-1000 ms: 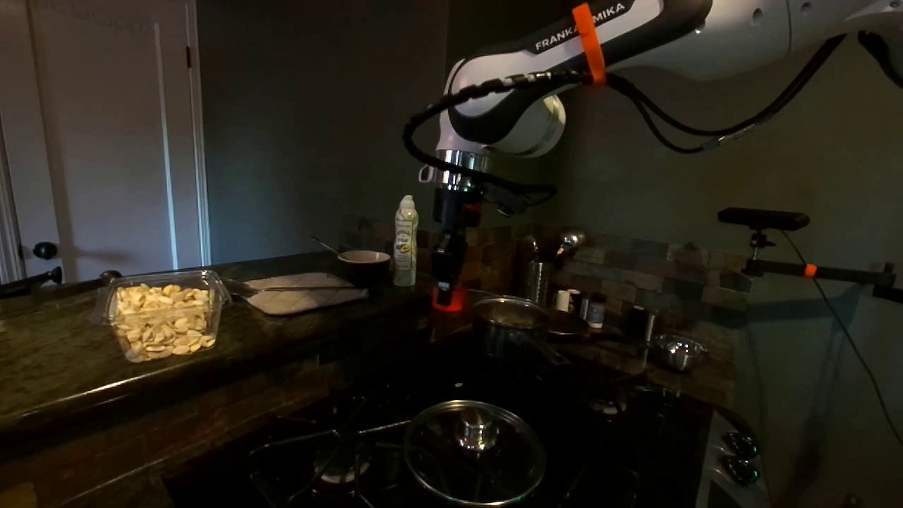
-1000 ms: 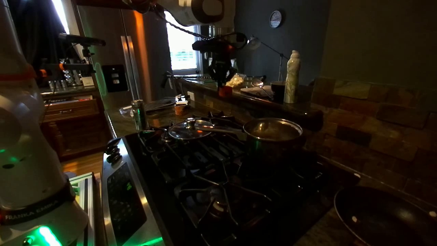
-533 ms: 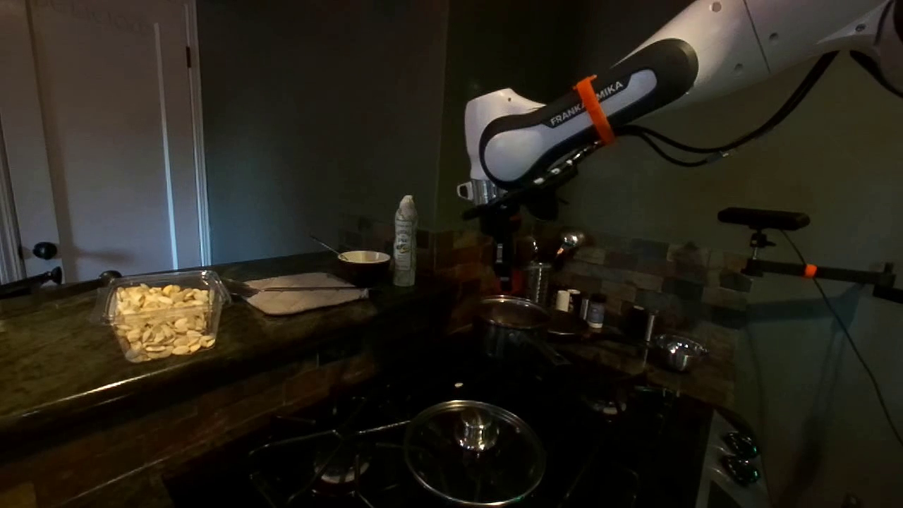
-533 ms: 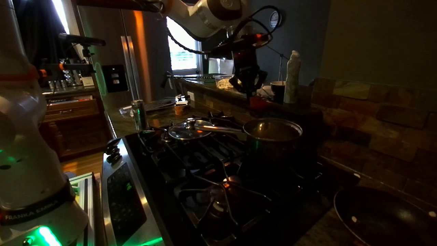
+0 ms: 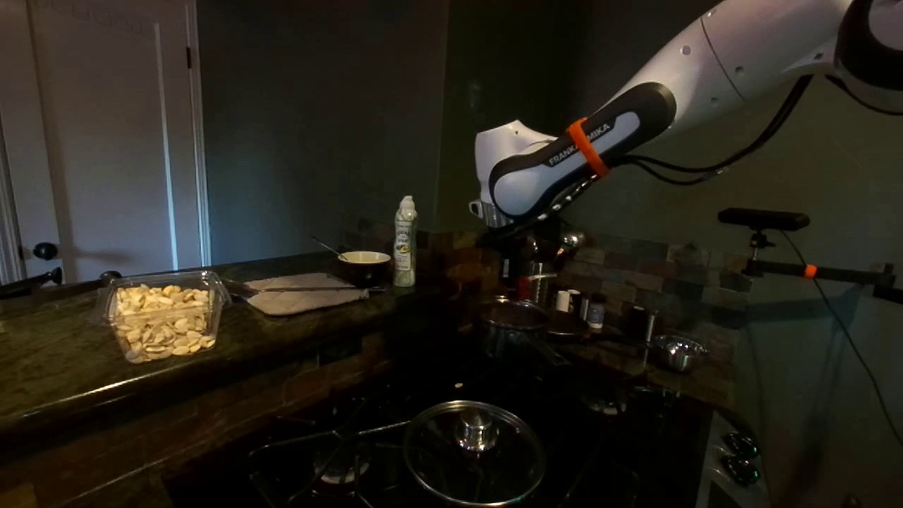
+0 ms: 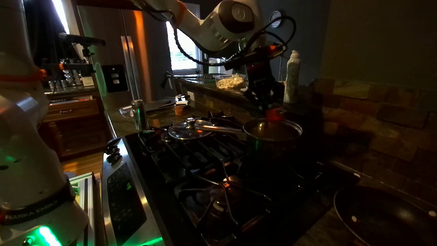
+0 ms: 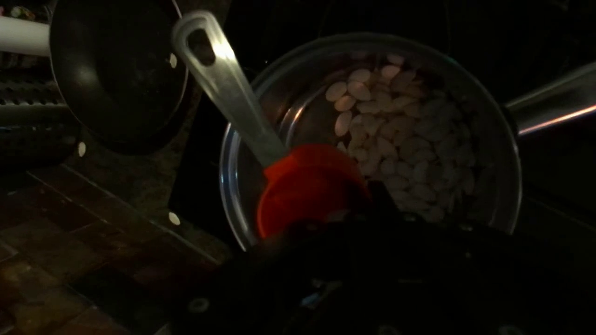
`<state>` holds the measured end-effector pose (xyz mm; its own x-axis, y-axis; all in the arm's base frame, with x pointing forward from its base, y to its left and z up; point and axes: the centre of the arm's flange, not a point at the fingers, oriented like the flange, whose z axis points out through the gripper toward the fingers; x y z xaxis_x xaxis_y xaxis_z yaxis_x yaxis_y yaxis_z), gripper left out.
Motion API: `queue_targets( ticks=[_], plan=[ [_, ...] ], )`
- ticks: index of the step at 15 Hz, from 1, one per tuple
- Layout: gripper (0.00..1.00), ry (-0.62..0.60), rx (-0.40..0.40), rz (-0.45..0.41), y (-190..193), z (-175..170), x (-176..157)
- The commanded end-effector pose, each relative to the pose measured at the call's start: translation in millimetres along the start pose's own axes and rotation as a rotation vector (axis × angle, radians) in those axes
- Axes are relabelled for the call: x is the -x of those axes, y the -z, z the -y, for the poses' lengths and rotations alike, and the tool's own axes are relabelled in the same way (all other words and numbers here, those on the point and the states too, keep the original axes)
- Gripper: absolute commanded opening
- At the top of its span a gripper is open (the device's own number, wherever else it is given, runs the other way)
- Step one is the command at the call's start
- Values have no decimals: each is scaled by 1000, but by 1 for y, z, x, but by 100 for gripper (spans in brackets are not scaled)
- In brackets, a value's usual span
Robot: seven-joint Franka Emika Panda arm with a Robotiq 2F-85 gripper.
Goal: Put the measuring cup in the silver pot on the right.
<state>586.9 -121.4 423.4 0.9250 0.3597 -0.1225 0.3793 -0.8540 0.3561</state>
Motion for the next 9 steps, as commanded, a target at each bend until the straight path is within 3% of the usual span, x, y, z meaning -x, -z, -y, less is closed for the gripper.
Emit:
queue_targets(
  ticks=[1,6,9],
  plan=[
    [1,-64,38,-12,-30,8,-14],
    [1,-127,-27,-29,-52,21,-23],
    [1,-177,-69,-91,-59,19,-29]
  ],
)
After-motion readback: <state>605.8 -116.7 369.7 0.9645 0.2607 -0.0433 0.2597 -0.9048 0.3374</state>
